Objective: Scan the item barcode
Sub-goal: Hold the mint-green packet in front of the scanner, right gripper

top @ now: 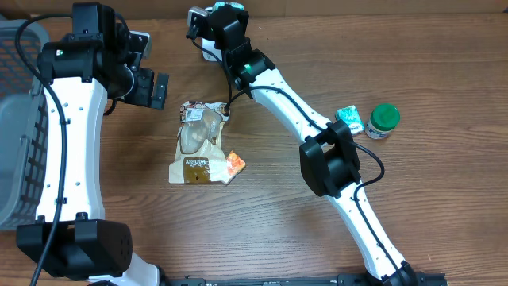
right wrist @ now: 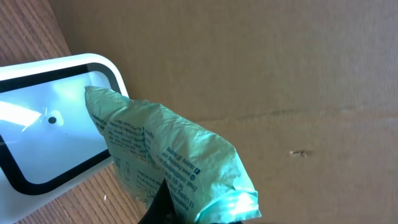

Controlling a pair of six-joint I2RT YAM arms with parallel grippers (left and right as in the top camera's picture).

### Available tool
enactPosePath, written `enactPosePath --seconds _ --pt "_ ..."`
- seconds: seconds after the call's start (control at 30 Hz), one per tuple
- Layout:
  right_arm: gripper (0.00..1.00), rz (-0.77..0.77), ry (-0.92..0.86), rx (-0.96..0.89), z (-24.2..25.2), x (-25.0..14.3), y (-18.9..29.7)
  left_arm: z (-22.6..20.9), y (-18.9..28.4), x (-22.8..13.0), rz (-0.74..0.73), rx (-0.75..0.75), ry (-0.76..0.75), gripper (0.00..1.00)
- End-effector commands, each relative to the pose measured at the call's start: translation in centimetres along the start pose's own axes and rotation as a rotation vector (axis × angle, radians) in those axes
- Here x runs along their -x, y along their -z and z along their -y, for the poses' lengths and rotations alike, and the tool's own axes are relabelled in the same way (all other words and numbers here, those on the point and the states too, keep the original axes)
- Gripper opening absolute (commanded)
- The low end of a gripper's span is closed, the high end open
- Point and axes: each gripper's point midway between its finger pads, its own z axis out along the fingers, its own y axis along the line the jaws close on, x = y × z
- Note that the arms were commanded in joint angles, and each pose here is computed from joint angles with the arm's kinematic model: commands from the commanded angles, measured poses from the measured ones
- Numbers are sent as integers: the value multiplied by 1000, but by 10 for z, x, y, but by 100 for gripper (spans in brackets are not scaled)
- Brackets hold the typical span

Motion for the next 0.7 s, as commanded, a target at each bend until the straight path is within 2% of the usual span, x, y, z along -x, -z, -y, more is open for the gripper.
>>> enactPosePath --seconds 0.0,0.33,0.43,0.53,0.67 --pt "4 29 44 6 2 3 -2 0 2 2 9 -5 -10 100" --pt "4 59 132 16 -2 11 0 0 2 2 9 -5 -10 100" --pt "4 58 205 5 0 11 0 0 2 2 9 -5 -10 99" --pt "4 51 270 -58 15 13 0 0 2 2 9 -5 -10 99" --pt "4 60 230 -148 37 19 3 0 2 2 9 -5 -10 99"
